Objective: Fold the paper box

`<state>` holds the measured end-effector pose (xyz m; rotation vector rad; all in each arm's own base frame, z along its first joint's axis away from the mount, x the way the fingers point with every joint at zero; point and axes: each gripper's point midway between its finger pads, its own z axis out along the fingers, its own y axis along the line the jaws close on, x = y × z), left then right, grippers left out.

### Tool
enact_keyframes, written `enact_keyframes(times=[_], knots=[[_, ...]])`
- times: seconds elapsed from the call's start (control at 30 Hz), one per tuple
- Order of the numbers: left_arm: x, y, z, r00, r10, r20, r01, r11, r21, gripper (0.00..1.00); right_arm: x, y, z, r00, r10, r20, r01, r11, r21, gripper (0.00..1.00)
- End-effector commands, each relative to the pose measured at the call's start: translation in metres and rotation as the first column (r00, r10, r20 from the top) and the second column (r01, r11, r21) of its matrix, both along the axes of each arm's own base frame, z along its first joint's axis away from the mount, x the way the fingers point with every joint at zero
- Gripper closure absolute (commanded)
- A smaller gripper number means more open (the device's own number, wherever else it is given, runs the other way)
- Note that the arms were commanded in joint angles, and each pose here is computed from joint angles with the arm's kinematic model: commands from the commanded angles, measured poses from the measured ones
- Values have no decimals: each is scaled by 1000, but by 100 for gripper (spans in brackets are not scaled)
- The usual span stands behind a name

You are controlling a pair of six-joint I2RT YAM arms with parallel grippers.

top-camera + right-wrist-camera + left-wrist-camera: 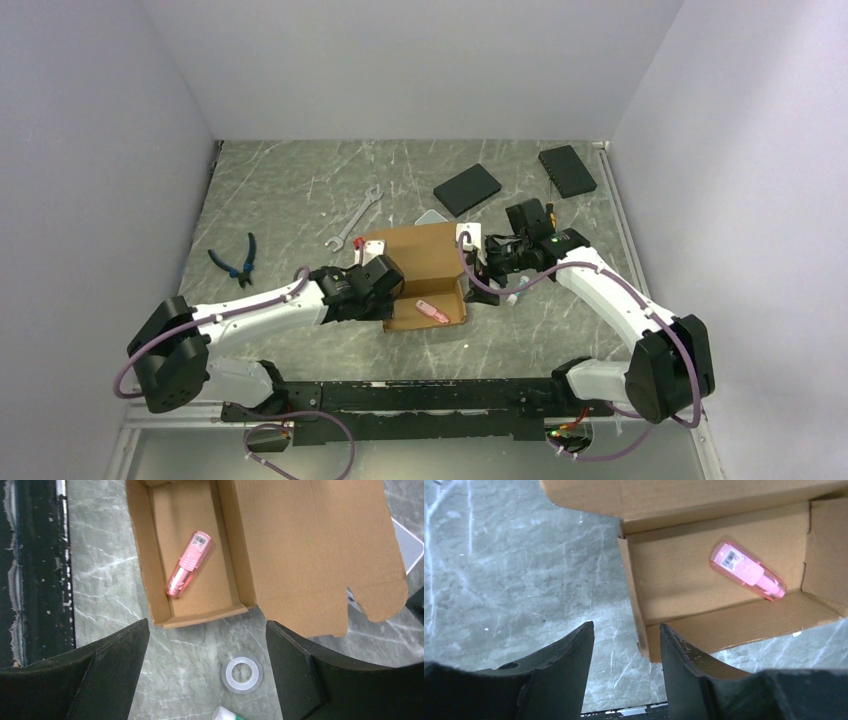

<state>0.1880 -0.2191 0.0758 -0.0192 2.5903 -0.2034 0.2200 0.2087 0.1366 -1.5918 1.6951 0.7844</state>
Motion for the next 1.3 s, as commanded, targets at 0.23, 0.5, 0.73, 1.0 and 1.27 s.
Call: enact_keyframes(times=[0.23,0.5,0.73,1.0,1.27], knots=[[4,-21,50,969,-120,218,173,954,-246,27,46,-43,-36,982,-189,22,189,955,-227,14],[-13,0,50,967,-21,253,124,909,-398,24,47,-67,-73,964,-265,-36,232,894,-383,42],[-20,12,48,965,18,261,101,895,-435,23,58,-71,-94,930,-361,-64,300,850,-433,53],[-25,12,38,971,14,237,97,888,-449,23,63,-81,-110,909,-412,-55,336,806,-488,56],[-26,13,36,972,11,233,98,888,-450,23,65,-83,-118,896,-440,-54,356,787,-504,65]])
